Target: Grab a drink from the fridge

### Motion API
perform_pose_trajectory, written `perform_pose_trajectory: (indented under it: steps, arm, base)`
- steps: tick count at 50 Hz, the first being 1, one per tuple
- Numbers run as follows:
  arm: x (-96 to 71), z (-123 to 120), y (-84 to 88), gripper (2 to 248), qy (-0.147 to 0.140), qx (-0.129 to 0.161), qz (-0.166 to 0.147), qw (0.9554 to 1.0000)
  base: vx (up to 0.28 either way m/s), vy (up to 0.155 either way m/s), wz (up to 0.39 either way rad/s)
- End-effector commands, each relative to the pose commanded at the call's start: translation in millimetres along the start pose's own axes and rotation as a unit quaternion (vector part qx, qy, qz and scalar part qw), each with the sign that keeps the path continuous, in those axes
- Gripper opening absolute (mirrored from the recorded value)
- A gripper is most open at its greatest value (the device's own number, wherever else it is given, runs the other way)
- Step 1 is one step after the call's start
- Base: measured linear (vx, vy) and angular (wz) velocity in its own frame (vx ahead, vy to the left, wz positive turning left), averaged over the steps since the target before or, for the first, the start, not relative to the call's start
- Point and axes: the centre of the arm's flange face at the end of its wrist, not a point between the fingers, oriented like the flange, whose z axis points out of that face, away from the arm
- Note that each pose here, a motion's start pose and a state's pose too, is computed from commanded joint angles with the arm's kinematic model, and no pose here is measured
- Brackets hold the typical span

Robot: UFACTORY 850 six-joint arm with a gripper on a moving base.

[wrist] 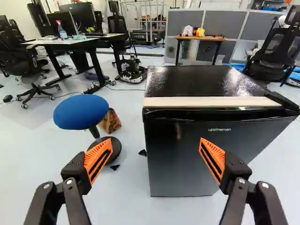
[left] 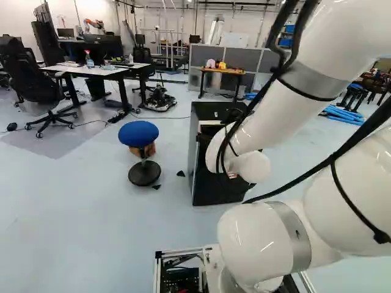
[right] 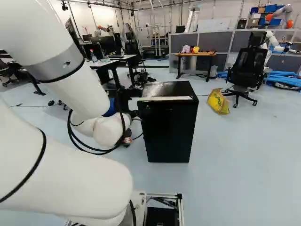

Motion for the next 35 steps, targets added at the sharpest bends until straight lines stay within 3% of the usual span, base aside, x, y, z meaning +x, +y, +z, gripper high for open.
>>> perform_pose_trajectory:
  steps: [35]
  arm:
    - [9.9, 21, -11.9, 247, -0.006, -0.033, 0.046, 0.9984]
  base:
    - [0.0, 0.0, 0.0]
